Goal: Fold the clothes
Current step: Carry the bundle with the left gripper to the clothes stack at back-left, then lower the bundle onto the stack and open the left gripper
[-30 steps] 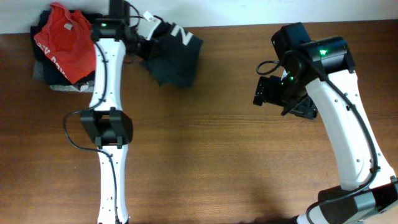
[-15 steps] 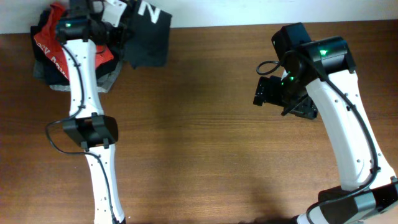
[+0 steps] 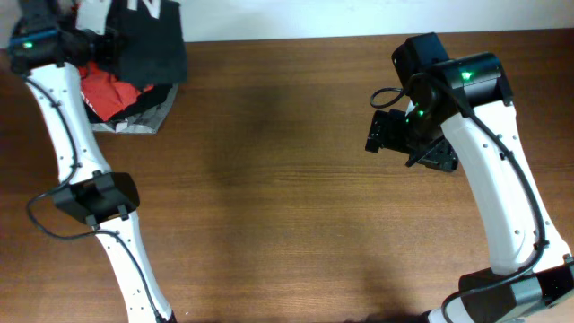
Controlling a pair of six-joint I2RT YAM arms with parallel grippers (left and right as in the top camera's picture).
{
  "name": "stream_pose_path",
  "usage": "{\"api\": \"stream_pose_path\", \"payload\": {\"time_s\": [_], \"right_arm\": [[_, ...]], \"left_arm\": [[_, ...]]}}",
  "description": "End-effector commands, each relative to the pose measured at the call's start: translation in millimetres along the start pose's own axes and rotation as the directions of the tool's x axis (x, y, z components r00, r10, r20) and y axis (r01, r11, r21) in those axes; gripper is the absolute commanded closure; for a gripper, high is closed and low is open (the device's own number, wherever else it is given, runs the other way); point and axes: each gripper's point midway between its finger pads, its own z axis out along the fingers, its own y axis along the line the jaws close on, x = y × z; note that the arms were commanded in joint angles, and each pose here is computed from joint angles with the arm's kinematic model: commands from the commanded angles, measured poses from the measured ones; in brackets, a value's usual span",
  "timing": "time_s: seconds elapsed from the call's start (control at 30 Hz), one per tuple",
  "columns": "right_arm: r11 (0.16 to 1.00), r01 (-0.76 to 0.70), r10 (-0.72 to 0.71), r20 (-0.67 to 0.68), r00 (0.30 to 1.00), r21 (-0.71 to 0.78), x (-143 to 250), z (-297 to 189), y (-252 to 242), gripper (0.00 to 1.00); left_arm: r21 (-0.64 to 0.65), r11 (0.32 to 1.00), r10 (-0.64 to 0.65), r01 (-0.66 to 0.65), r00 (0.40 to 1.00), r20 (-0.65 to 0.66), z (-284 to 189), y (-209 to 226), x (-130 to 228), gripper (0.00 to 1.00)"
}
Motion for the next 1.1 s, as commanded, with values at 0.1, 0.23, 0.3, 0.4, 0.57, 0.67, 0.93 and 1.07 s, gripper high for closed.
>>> {"api": "stream_pose_path", "payload": {"time_s": [0.1,0.23,0.3,0.4,0.57,0.67,0.93,1.07], "right_arm": [[1.0,0.005,-0.005,0.026,1.0,0.01,3,-7,-4,0.01],[1.0,0.005,-0.005,0.026,1.0,0.01,3,-7,-4,0.01],[1.0,0.005,-0.005,0.026,1.0,0.01,3,-7,-4,0.01],[1.0,0.005,-0.005,0.026,1.0,0.01,3,-7,-4,0.01],[1.0,0.005,-0.005,0.026,1.0,0.01,3,-7,-4,0.01],[1.0,0.005,-0.005,0.026,1.0,0.01,3,-7,-4,0.01],[1.0,0.005,-0.005,0.024,1.0,0.006,3,-7,-4,0.01],[1.0,0.005,-0.005,0.022,1.0,0.003,4,-7,-3,0.01]], "left_arm": [[-0.068,0.997,-0.028,0.038,0.99,0.138,-49,12,-43,1.0],[-0.081,0.996,-0.034,0.046,0.989,0.142,-53,20,-41,1.0],[-0.085,0.995,-0.041,0.053,0.99,0.138,-53,24,-38,1.0],[-0.119,0.991,-0.051,0.065,0.992,0.119,-51,34,-32,1.0],[-0.206,0.974,-0.074,0.09,0.993,0.088,-55,54,-22,1.0],[-0.211,0.972,-0.087,0.103,0.993,0.084,-56,59,-17,1.0],[-0.23,0.962,-0.147,0.148,0.989,0.023,-34,85,19,0.95],[-0.262,0.948,-0.185,0.183,0.983,0.018,-24,104,35,0.88]]}}
